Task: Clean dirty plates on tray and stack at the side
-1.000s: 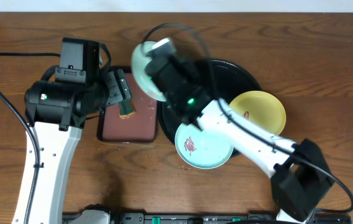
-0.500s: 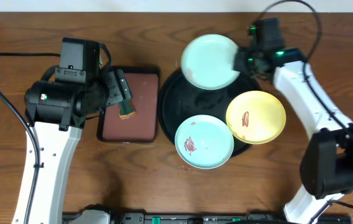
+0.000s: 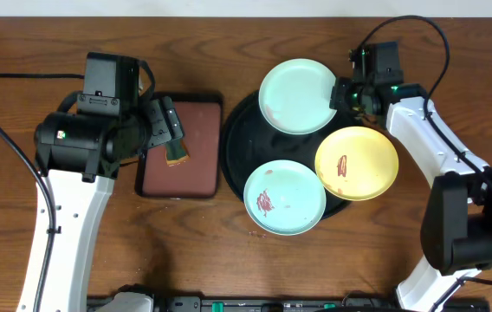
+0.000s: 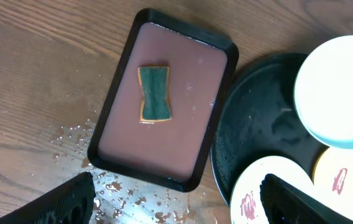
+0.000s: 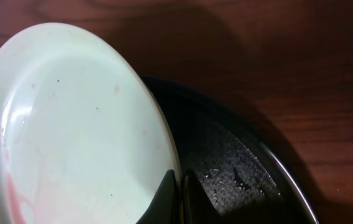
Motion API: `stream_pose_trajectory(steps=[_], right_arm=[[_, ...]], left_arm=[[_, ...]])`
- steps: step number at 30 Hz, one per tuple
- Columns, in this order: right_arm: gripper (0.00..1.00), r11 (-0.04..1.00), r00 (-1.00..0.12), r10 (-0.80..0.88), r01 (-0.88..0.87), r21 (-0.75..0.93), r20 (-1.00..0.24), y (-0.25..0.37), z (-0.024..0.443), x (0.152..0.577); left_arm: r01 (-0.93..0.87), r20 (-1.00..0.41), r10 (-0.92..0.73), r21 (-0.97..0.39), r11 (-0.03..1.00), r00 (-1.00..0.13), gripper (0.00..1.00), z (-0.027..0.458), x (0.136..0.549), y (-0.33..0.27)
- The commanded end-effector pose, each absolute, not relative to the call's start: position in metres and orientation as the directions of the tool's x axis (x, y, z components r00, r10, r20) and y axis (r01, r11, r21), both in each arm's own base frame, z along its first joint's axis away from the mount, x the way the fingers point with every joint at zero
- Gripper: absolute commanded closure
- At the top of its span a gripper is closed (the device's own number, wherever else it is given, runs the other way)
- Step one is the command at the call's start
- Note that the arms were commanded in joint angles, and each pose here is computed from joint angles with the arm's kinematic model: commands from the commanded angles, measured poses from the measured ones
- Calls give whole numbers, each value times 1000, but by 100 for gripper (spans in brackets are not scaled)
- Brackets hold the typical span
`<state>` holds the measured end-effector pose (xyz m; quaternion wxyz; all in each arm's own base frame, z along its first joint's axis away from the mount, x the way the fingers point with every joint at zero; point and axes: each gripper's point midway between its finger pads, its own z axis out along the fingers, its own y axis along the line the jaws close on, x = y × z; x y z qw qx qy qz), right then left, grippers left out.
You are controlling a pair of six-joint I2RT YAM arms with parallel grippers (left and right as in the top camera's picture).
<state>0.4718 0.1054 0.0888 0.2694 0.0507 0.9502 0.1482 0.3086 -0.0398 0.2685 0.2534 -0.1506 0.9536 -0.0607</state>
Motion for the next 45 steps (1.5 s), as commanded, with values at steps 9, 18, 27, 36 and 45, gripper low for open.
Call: stream_pose_trajectory(steps=[9, 18, 27, 36, 45], right_arm=[[62, 932, -853, 145, -53, 359, -501, 124, 63, 484], [56, 890, -878, 95, -136, 436, -469, 138, 159, 414], [56, 947, -995, -34, -61, 314, -91, 141, 124, 296], [56, 970, -998, -56, -51, 237, 16, 142, 57, 253], [57, 955, -980, -109, -150, 255, -169, 147, 67, 294]], left_arm=[[-252, -476, -311, -187, 950, -823, 14, 272, 308, -38], [-252, -476, -311, -187, 950, -823, 14, 272, 308, -38], [-252, -475, -312, -187, 950, -823, 14, 272, 308, -38], [-250, -477, -316, -198, 948, -820, 14, 273, 310, -40], [-251, -472, -315, -195, 948, -823, 14, 272, 308, -39]])
